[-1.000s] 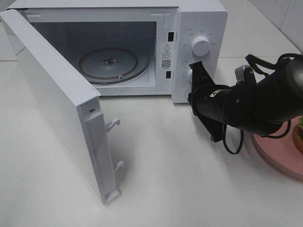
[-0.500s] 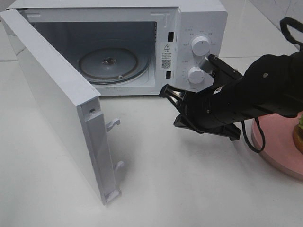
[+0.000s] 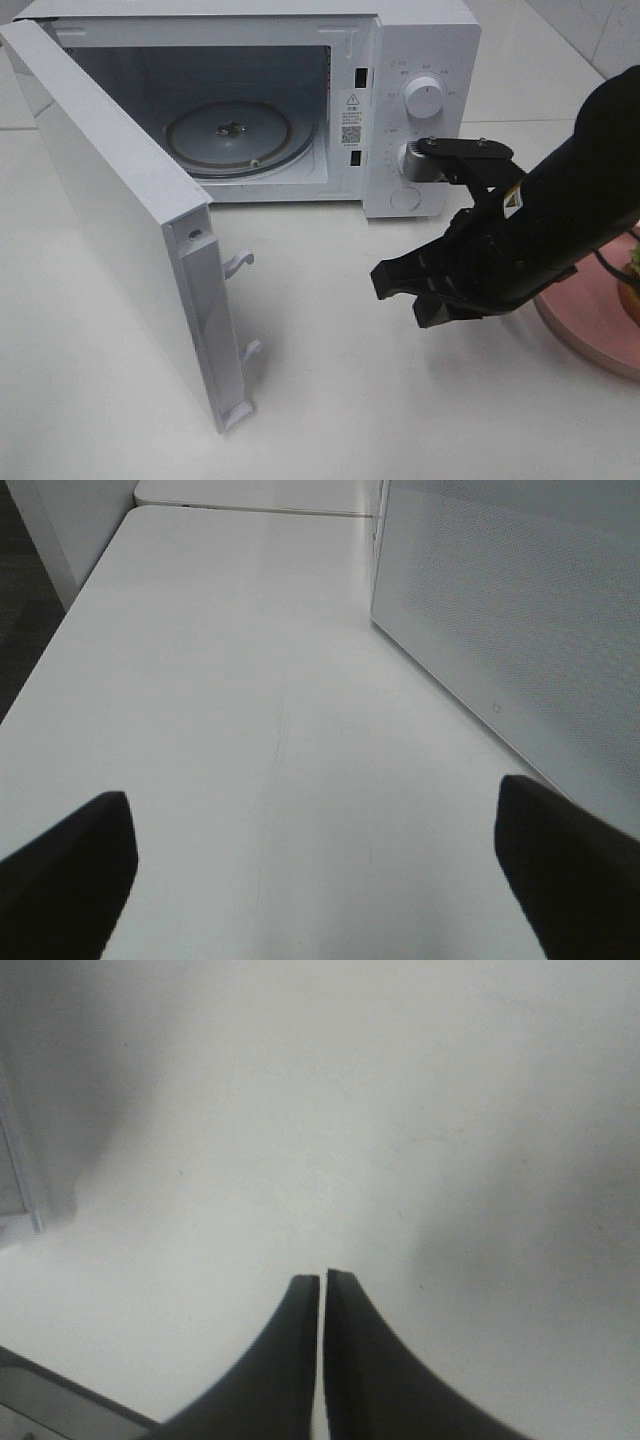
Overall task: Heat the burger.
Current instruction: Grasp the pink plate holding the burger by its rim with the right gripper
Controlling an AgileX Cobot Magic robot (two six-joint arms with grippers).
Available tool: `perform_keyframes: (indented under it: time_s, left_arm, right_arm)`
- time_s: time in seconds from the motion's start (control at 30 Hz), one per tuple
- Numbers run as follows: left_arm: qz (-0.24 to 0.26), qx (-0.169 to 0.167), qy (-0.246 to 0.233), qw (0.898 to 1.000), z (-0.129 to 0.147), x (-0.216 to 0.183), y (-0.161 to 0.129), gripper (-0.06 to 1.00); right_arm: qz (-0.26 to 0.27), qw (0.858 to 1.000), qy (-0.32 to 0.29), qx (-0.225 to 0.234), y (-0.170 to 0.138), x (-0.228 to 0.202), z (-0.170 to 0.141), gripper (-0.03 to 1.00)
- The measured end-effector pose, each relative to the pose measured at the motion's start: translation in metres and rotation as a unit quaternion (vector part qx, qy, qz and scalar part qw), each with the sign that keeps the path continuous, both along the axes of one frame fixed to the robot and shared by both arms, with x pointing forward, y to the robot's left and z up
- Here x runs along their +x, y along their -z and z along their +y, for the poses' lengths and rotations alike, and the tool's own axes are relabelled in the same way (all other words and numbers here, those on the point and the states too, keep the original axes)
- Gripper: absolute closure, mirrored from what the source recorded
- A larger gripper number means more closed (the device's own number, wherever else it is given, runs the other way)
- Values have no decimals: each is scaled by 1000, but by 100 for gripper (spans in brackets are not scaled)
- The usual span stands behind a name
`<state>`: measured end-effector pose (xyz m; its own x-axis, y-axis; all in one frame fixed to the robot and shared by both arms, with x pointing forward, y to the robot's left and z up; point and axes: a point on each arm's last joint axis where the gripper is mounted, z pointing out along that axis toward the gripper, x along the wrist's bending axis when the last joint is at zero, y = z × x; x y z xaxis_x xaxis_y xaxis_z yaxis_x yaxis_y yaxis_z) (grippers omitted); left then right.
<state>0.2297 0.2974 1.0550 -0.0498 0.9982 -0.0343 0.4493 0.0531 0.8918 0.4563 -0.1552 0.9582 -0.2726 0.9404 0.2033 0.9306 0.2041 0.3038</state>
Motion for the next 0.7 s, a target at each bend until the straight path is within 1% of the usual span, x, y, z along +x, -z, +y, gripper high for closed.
perform_keyframes:
  time_s: [0.03,0.07,0.1,0.13,0.2,0.23,0.27,0.3,0.5,0.53,0.57,0.6,0.63,0.67,0.7]
  left_arm:
    - [0,0,0,1000,0,0,0,5]
    - [0,0,0,1000,0,0,0,5]
    - [0,0,0,1000,0,0,0,5]
    - [0,0,0,1000,0,0,0,5]
    - [0,0,0,1000,0,0,0,5]
    - [0,0,0,1000,0,0,0,5]
    - [0,0,0,1000,0,0,0,5]
    - [0,0,0,1000,0,0,0,5]
    - [0,0,0,1000,0,0,0,5]
    - [0,0,0,1000,0,0,0,5]
    - [0,0,0,1000,0,0,0,5]
    - [0,0,0,1000,0,0,0,5]
    - [0,0,0,1000,0,0,0,5]
    - [0,0,0,1000,0,0,0,5]
    - [0,0,0,1000,0,0,0,5]
  right_arm:
    - [5,1000,-3,-9,-2,-1,-4,92]
    - [5,1000,-3,-9,-2,-1,-4,92]
    - [11,1000,-6,-26,-9,0,-12,91]
    - [11,1000,-6,-26,-9,0,-12,91]
    - [26,998,-12,-57,-18,1,-23,89]
    - [26,998,-12,-57,-18,1,-23,89]
    - [35,996,-14,-78,-25,4,-31,88]
    - [38,995,-12,-87,-28,6,-34,87]
    - [39,993,4,-112,-43,18,-49,81]
    - [35,993,8,-115,-46,21,-52,79]
    - [25,993,18,-118,-51,27,-58,73]
    - [25,993,18,-118,-51,27,-58,73]
    - [16,992,26,-120,-56,32,-63,63]
    - [12,992,28,-123,-57,34,-66,56]
    - [12,992,28,-123,-57,34,-66,56]
